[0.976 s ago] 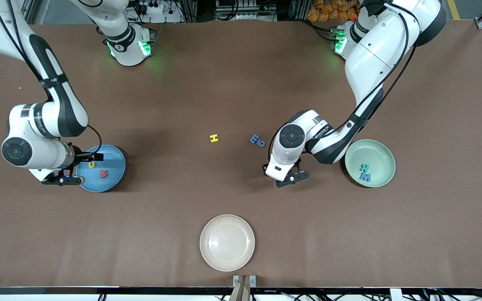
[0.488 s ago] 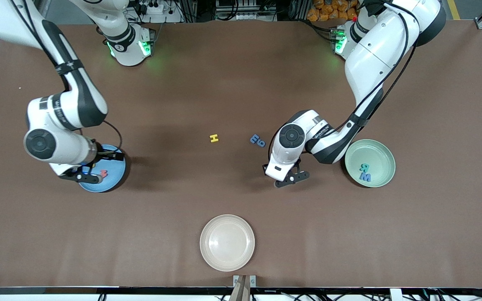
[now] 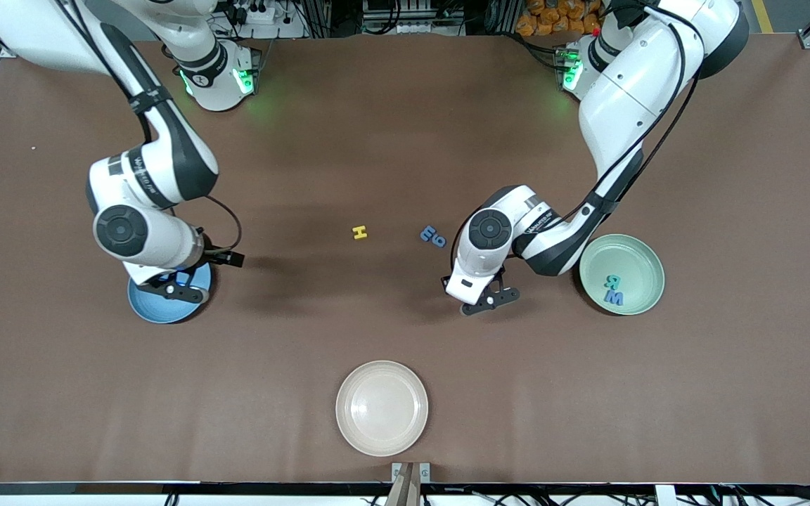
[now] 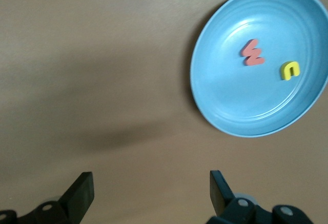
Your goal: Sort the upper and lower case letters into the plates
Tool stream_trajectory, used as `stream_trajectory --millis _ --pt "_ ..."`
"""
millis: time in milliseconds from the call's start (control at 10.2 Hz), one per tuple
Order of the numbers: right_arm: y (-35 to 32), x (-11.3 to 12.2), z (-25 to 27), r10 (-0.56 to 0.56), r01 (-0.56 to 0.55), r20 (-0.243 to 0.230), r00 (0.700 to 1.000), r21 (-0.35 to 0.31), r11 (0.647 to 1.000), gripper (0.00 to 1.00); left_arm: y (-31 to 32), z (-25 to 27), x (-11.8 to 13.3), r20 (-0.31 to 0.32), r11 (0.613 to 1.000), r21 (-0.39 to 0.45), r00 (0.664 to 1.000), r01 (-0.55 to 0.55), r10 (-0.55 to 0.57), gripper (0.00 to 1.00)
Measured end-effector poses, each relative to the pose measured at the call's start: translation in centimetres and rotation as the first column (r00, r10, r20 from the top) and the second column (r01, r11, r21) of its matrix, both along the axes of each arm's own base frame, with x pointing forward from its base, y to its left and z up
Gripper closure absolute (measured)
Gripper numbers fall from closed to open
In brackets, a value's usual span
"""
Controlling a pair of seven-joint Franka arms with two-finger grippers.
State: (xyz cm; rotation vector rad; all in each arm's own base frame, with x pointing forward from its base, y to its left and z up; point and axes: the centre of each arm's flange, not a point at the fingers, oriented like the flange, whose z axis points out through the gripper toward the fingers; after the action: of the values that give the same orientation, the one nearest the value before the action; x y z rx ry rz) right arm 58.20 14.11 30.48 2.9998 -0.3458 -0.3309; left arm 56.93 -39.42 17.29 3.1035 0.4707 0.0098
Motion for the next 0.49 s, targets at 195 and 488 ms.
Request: stream_trajectory --millis 195,488 --pt "1.8 -0.5 0.0 0.010 -0.010 -0.001 1.000 -0.002 1.000 0.00 -0.1 0.2 0.1 0.005 1.000 -0.006 1.000 0.000 0.000 0.41" --pt "3.2 -1.0 0.0 -0.016 0.016 -0.009 1.000 -0.015 1.000 0.00 -0.1 0.4 0.2 0.009 1.000 -0.007 1.000 -0.001 0.001 0.65"
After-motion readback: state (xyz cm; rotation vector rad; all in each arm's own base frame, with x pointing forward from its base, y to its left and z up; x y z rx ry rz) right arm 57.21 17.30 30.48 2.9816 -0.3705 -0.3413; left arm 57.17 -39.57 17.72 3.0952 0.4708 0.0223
